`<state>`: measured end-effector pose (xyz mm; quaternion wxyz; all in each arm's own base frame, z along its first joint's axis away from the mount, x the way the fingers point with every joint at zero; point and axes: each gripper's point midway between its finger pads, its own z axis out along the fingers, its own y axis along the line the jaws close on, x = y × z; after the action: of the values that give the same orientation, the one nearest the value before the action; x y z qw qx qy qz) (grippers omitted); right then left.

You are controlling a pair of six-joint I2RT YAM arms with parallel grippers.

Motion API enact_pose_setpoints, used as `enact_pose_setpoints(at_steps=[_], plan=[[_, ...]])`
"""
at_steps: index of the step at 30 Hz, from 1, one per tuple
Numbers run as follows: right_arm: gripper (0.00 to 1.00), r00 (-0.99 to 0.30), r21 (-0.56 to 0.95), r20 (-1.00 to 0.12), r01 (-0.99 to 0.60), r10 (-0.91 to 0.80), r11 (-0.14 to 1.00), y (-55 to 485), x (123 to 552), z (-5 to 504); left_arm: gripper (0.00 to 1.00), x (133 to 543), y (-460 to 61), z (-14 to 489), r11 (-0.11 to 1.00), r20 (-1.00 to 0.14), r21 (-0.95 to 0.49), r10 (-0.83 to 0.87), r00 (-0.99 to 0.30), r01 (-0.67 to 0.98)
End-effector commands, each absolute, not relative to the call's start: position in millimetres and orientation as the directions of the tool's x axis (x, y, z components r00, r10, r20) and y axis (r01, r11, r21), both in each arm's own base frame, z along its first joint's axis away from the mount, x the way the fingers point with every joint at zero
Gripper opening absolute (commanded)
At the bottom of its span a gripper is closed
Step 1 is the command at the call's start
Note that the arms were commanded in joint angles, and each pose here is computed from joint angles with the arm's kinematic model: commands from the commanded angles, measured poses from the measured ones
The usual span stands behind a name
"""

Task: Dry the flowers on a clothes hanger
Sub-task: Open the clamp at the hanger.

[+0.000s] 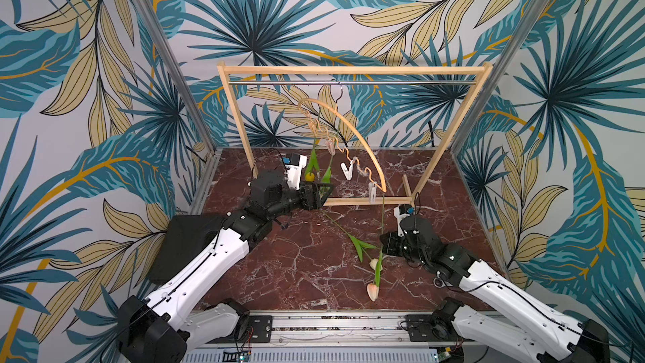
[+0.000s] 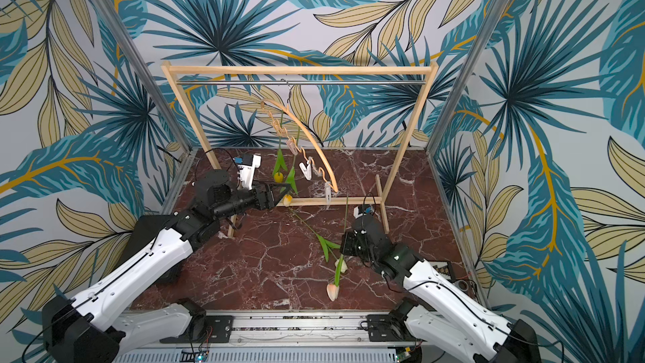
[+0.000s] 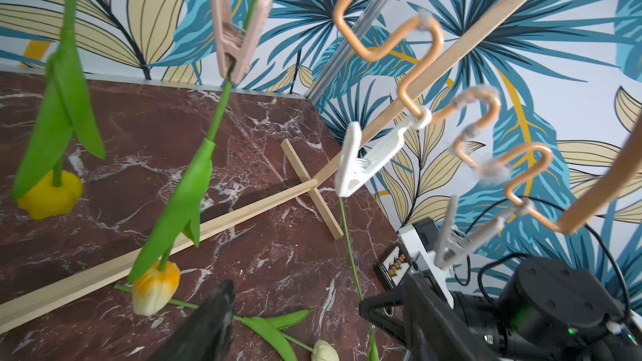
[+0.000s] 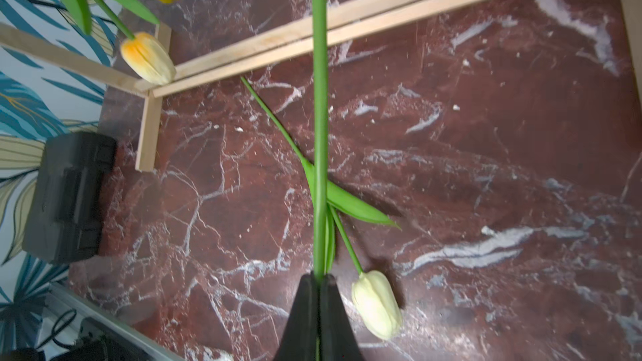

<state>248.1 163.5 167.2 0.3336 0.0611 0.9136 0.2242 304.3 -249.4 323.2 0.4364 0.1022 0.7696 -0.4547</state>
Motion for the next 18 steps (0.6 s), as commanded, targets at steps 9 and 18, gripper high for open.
enact_pose_setpoints(at_steps=[9,18], plan=[[0.0,-0.691,0.512,-0.695,-0.281,0.2,0.812,206,290,236,0.75,299,-265,361,0.516,-0.835,-0.538,-0.22,-0.504,0.667],[0.0,-0.711,0.537,-0.685,-0.348,0.157,0.768,220,291,247,0.77,313,-285,358,0.54,-0.87,-0.48,-0.196,-0.452,0.691]])
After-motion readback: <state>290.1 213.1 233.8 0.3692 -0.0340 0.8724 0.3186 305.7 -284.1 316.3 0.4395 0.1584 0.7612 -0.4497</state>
